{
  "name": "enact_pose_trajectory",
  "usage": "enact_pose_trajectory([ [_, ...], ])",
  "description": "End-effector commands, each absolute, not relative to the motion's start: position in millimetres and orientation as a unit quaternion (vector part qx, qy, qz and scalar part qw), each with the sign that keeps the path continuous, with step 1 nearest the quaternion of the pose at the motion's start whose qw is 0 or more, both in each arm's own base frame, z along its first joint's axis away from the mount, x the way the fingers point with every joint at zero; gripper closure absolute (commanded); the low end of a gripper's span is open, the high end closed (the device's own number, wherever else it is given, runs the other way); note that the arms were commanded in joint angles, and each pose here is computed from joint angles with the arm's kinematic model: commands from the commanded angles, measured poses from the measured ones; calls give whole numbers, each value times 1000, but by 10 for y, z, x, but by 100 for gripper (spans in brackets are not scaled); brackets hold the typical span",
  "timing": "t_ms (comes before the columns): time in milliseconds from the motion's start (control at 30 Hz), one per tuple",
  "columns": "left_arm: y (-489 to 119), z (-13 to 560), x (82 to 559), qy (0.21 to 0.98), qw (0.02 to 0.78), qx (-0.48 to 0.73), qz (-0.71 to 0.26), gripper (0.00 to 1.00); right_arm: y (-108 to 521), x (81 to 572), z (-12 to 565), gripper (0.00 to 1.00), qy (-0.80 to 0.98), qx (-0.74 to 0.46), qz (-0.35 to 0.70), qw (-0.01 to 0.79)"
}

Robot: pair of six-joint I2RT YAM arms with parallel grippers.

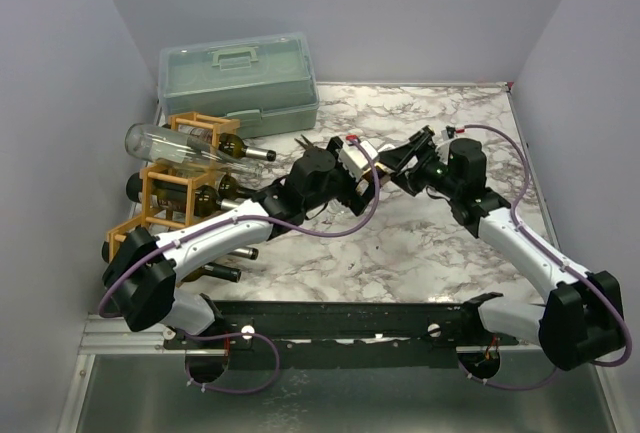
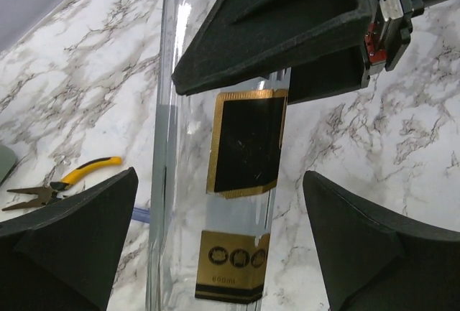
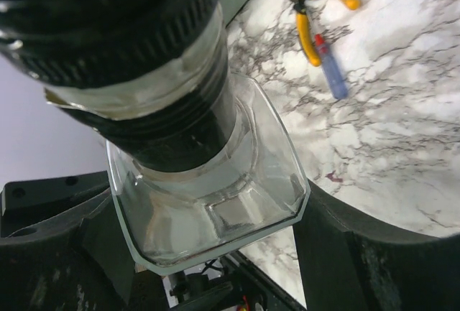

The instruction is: Put the wine bottle on the wine rack

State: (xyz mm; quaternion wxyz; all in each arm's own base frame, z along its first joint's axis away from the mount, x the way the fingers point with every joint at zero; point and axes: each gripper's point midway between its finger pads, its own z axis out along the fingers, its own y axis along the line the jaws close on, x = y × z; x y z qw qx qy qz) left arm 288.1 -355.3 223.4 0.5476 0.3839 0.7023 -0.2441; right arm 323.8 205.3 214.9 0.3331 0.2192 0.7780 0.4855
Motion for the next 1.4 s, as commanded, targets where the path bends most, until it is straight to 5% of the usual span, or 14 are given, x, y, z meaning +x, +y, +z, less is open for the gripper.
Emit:
enact_pose_trajectory([
  [0, -3560, 2280, 2915, 705, 550, 384, -232, 1, 2336, 3111, 2996, 100, 721, 149, 567, 369],
  [200, -3595, 2220, 2891, 708, 541, 391, -231, 2, 2520, 3006, 3075, 100, 717, 123, 584, 361],
  [367, -3576, 2245, 2872, 700, 548, 406, -214, 31, 2466, 2959, 3095, 100, 716, 129, 578, 370],
  [567, -3555, 2264, 2873, 699, 551, 409, -203, 40, 2381, 2970, 3245, 100, 711, 130, 564, 399],
  [767, -3573, 2317, 2798, 683, 552, 434, -200, 96, 2366, 2928, 3250, 99, 705, 129, 570, 402],
  [1033, -3504, 2394, 2749, 651, 578, 462, -167, 100, 2187, 2949, 3244, 30, 742, 117, 494, 439],
  [1367, -3515, 2419, 2649, 631, 589, 481, -151, 100, 2094, 2856, 3148, 0, 754, 123, 474, 438],
])
